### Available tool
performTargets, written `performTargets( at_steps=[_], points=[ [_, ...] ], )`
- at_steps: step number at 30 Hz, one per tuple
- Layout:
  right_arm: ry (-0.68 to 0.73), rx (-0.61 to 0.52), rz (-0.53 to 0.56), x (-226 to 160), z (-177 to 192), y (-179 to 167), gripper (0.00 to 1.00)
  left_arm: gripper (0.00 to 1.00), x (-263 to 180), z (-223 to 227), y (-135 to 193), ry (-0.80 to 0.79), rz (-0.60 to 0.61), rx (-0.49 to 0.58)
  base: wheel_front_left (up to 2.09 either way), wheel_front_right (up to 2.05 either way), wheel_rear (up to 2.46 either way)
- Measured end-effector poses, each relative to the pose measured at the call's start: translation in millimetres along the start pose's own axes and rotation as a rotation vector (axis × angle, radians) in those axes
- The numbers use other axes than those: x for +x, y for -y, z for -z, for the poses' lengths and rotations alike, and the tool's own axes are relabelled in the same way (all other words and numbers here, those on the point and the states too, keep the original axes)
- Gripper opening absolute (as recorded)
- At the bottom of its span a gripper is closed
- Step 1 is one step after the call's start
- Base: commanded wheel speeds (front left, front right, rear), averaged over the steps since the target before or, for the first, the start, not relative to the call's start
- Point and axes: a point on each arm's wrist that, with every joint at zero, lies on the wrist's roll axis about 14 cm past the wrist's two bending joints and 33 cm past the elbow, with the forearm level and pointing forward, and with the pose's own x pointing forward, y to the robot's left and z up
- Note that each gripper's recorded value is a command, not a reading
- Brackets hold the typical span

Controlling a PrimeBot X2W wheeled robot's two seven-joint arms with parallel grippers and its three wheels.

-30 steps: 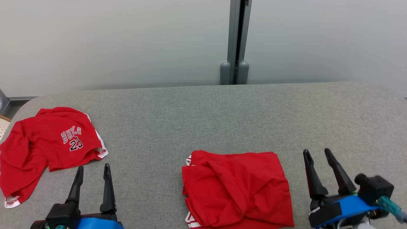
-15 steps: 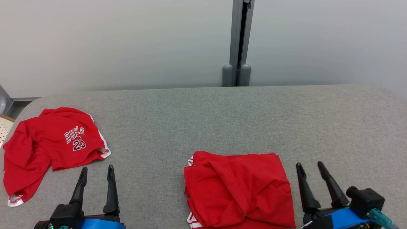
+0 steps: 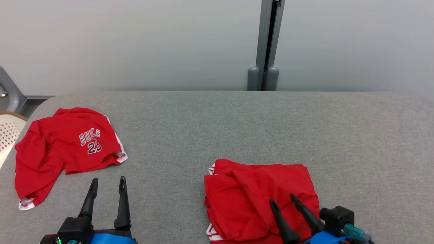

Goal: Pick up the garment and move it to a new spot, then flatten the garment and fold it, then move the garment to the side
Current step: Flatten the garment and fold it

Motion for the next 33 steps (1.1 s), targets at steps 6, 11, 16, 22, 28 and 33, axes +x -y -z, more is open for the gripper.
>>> performTargets(
  at_steps=[6, 11, 16, 22, 28, 33],
  points=[
    [-0.110, 0.055, -0.023, 6.0, 30.9, -7.2, 1.00, 1.00, -3.2, 3.0, -7.6, -0.010, -0.024, 0.000, 0.00, 0.00, 0.00],
    [-0.172, 0.080, -0.040, 11.4, 47.5, -10.2, 1.00, 1.00, -3.5, 5.9, -12.9, -0.020, -0.041, 0.001, 0.00, 0.00, 0.00],
    [-0.208, 0.117, -0.068, 16.9, 56.2, -19.5, 1.00, 1.00, -1.5, 7.0, -15.4, -0.025, -0.046, 0.001, 0.00, 0.00, 0.00],
    [-0.233, 0.157, -0.130, 15.6, 62.3, -40.3, 1.00, 1.00, 0.8, 5.7, -16.1, -0.021, -0.047, 0.001, 0.00, 0.00, 0.00],
    [-0.233, 0.175, -0.158, 14.9, 61.8, -47.6, 0.40, 1.00, 0.6, 6.0, -17.0, -0.022, -0.049, 0.000, 0.00, 0.00, 0.00],
    [-0.206, 0.183, -0.197, 20.5, 54.9, -59.9, 0.00, 1.00, 0.2, 5.4, -18.4, -0.020, -0.053, -0.001, 0.00, 0.00, 0.00]
  ],
)
